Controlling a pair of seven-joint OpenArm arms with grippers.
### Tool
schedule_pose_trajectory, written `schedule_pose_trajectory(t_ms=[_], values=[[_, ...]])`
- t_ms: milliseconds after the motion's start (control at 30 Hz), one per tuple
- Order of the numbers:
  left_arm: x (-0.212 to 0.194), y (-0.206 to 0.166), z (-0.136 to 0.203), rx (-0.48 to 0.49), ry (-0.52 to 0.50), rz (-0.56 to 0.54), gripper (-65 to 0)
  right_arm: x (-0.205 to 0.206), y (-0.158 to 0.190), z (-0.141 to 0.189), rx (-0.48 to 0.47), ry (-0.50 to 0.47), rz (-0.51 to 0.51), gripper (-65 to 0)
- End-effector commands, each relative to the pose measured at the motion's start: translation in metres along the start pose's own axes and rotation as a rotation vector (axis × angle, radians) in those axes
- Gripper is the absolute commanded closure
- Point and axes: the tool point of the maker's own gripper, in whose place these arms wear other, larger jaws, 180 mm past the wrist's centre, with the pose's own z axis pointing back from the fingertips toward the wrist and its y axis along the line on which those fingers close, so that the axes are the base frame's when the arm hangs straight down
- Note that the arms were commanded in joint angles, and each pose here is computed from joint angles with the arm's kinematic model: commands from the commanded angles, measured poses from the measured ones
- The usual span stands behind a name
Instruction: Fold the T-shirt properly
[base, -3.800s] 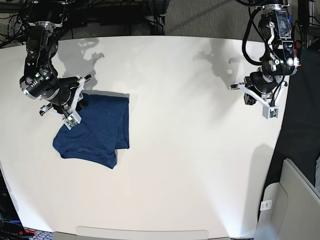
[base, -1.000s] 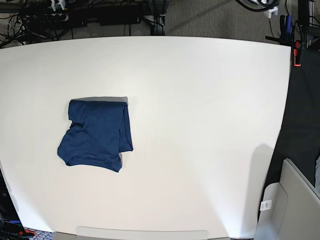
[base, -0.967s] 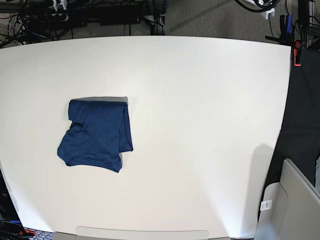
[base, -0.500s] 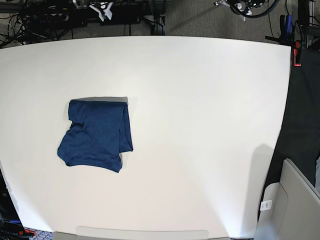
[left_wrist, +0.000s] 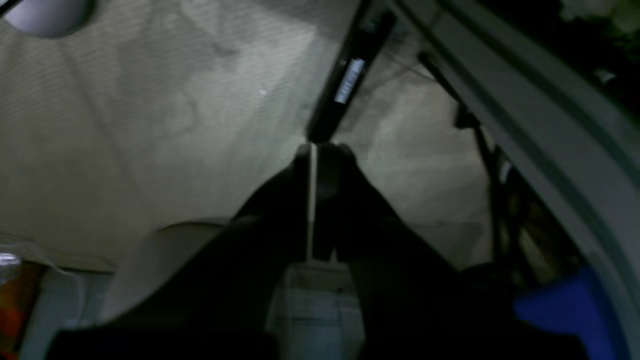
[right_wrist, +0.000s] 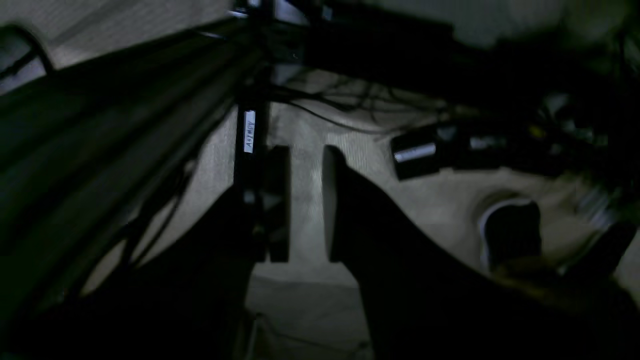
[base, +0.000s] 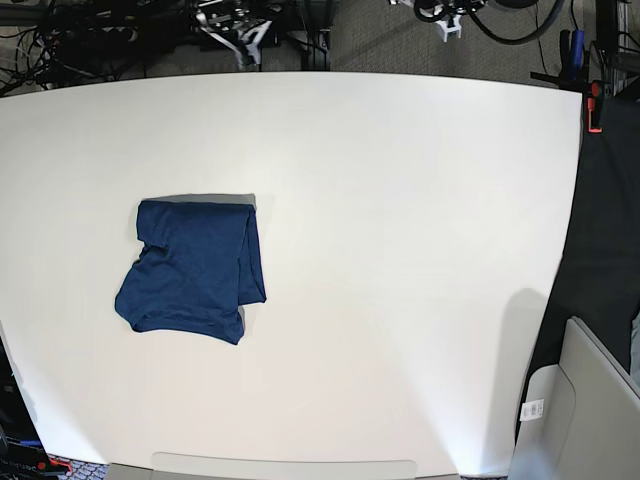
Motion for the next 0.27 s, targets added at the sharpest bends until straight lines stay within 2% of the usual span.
schedule_pose_trajectory(t_ms=[0,100,233], values=[[-0.008,-0.007,-0.003,-0.012,0.009,0.002,-0.3,-0.002,-0.001,0.0,-0.015,-0.003,-0.004,-10.5],[-0.013,-0.023,-0.007,-0.036,0.001,0.01,-0.3,-0.013,0.007,0.0,-0.02,0.012,-0.015,-10.5],[-0.01,-0.027,-0.007,-0.042,-0.019,0.012,-0.3,-0.022,0.019,0.0,-0.006,0.025,-0.023,-10.4]])
